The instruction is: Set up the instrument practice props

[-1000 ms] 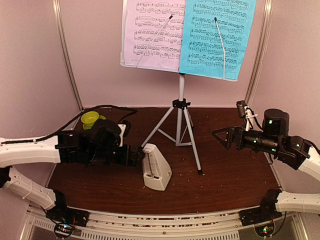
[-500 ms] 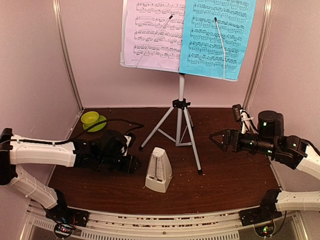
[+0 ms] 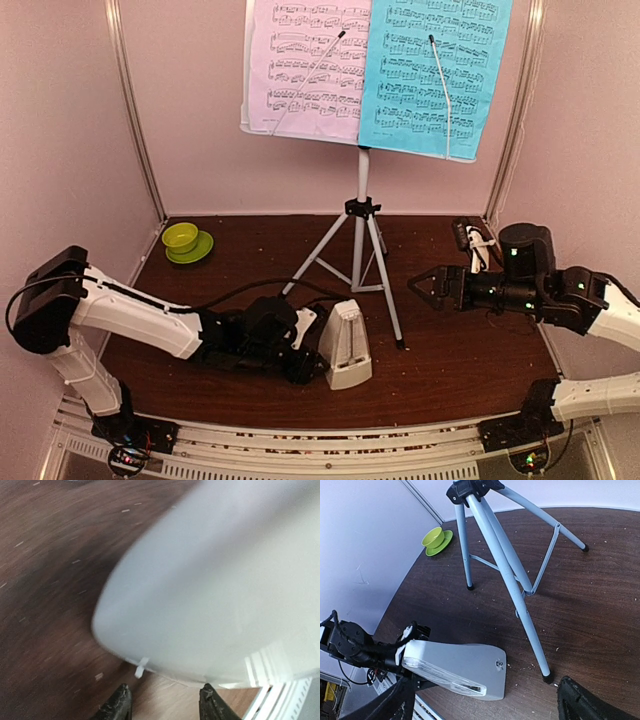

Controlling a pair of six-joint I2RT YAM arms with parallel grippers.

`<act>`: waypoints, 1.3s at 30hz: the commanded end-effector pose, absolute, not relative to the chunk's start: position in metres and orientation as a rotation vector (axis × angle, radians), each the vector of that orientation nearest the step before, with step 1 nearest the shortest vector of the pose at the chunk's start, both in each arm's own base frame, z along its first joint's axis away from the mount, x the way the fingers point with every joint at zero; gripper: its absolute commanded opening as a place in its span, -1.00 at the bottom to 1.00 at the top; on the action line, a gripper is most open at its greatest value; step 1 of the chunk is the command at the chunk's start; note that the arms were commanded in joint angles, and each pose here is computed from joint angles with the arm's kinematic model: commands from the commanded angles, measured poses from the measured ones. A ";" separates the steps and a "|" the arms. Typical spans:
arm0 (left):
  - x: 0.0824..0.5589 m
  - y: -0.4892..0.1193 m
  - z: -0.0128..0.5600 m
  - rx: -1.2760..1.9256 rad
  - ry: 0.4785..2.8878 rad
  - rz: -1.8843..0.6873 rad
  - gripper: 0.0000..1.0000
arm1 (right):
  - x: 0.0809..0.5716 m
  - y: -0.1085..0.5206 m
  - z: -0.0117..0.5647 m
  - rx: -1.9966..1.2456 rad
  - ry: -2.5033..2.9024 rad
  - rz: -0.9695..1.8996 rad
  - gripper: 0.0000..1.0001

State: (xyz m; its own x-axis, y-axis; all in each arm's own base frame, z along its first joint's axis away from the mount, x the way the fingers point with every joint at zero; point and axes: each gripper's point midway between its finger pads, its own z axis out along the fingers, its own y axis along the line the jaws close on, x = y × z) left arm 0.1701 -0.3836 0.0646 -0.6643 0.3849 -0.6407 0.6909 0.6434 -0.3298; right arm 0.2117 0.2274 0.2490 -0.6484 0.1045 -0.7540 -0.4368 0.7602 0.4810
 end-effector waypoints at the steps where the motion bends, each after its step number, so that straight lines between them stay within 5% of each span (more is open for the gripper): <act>1: 0.172 -0.434 0.107 0.858 2.121 -0.987 -0.02 | 0.212 0.236 0.258 -0.238 2.135 0.835 1.00; 14: 0.184 -0.331 0.119 0.565 2.033 -0.818 0.38 | 0.190 0.310 0.248 -0.490 2.177 0.788 1.00; 25: 0.193 -0.307 0.127 0.463 2.022 -0.732 0.56 | 0.193 0.349 0.214 -0.495 2.307 0.507 0.99; 39: 0.193 -0.297 0.129 0.517 2.000 -0.669 0.63 | 0.198 0.364 0.184 -0.442 2.367 0.481 0.53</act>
State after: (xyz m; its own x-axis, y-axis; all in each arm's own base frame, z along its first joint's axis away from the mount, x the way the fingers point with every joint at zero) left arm 0.1901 -0.3012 0.1272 -0.5023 0.0789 -0.8611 0.5917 0.7575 -0.2758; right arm 0.1922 0.3598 0.1915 -0.7086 -0.2008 -0.6764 -0.4547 0.8630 0.2201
